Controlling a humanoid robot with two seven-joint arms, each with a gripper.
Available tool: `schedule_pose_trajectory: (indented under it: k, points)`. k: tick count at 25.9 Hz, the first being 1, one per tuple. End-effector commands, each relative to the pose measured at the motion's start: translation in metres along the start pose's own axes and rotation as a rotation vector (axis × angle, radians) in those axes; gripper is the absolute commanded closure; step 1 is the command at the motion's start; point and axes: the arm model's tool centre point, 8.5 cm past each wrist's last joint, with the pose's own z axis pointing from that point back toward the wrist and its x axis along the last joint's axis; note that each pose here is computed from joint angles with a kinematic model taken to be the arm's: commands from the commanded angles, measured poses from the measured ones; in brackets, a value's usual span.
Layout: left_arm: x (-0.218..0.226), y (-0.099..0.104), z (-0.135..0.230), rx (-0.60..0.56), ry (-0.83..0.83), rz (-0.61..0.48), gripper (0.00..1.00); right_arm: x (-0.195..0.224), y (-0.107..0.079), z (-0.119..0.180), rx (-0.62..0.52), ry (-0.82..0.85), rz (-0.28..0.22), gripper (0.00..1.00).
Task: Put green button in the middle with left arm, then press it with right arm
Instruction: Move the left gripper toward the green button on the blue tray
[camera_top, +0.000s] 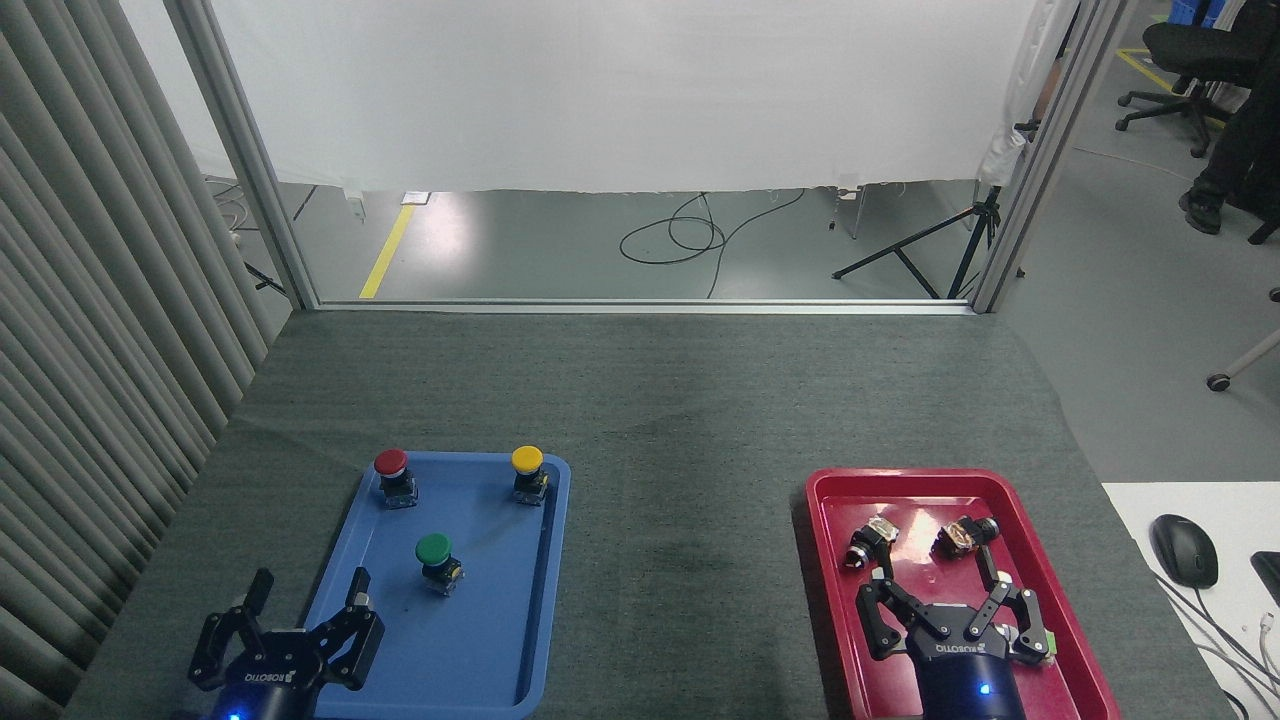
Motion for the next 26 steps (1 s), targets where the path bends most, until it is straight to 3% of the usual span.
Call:
schedule_pose_trajectory:
  k: [1,11,26]
  points:
    - [0.001,-0.001,-0.002,-0.007,-0.006,0.017,0.00,0.000,0.000,0.000,0.000,0.000,0.000,0.00]
    - [-0.006,0.004,-0.006,-0.004,-0.032,-0.013,0.01,0.000,0.001,0.001,0.002,0.000,0.001,0.00]
    - [0.002,-0.008,-0.016,-0.046,-0.078,-0.008,0.01,0.000,0.001,0.001,0.003,0.001,0.001,0.00]
